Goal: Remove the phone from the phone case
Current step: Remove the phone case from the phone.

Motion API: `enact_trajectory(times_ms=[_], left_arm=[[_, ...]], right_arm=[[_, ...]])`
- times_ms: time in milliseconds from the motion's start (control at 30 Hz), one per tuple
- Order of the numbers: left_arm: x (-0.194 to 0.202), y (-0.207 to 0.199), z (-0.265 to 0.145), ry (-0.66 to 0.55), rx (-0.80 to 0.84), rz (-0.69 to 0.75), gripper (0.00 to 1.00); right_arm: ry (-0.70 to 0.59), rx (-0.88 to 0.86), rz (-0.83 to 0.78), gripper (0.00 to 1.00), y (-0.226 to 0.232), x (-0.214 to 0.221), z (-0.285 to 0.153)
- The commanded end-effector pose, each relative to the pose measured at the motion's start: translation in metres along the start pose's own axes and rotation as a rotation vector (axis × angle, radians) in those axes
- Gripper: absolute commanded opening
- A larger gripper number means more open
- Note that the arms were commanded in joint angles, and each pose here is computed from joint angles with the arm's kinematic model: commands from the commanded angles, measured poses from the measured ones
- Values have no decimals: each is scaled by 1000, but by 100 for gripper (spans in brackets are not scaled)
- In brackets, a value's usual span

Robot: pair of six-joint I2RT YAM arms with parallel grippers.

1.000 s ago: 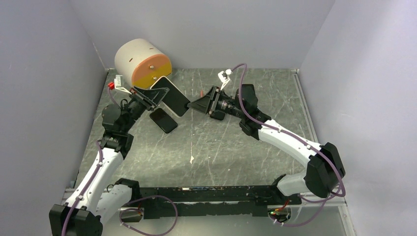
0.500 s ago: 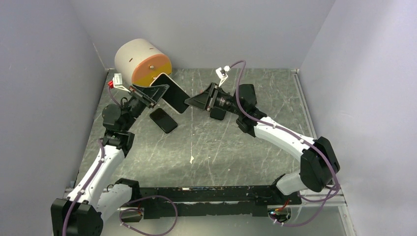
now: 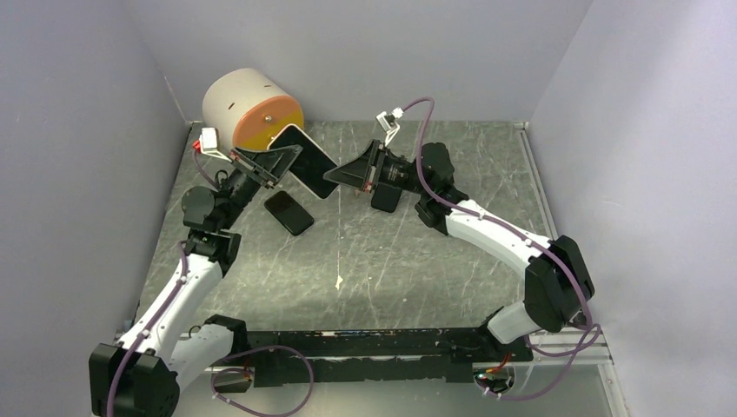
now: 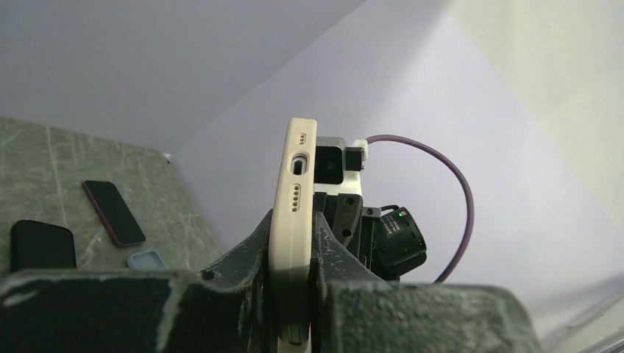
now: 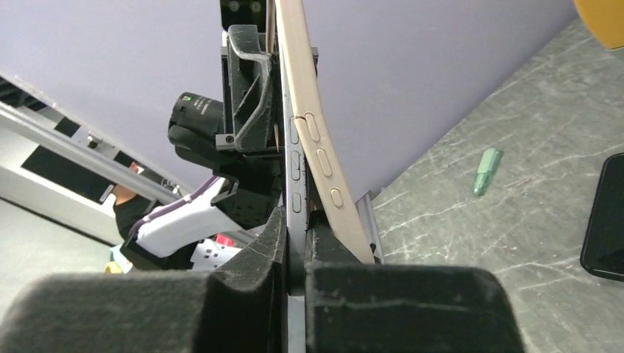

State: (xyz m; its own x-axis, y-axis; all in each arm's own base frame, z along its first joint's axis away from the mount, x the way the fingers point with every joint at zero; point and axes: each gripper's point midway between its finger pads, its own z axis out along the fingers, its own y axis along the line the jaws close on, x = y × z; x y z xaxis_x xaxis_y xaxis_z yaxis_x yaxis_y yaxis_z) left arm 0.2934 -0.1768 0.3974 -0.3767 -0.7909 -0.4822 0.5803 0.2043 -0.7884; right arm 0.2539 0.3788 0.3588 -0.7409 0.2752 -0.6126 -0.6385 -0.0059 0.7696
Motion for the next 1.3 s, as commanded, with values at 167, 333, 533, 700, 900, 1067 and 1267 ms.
enact_trajectory(times_ms=[167, 333, 533, 700, 900, 1067, 1267], left_arm=[[15, -3, -8, 70, -43, 191, 15], [11, -2, -14, 67, -85, 269, 23], [15, 4, -23, 93, -123, 300, 28], [21, 2, -29, 118, -116, 303, 44], [11, 2, -34, 88, -180, 310, 55], [8, 2, -34, 95, -219, 309, 60], [27, 1, -19, 229, -166, 257, 92]], right_arm=[[-56, -130, -103, 0, 56, -25, -4], [-127, -61, -91, 0, 48, -40, -13], [-232, -1, -70, 0, 43, -60, -26], [-279, 41, -62, 0, 40, -67, -30], [-277, 50, -65, 0, 37, -65, -31], [-295, 62, -72, 0, 38, -68, -34], [-318, 49, -64, 0, 45, -74, -34]])
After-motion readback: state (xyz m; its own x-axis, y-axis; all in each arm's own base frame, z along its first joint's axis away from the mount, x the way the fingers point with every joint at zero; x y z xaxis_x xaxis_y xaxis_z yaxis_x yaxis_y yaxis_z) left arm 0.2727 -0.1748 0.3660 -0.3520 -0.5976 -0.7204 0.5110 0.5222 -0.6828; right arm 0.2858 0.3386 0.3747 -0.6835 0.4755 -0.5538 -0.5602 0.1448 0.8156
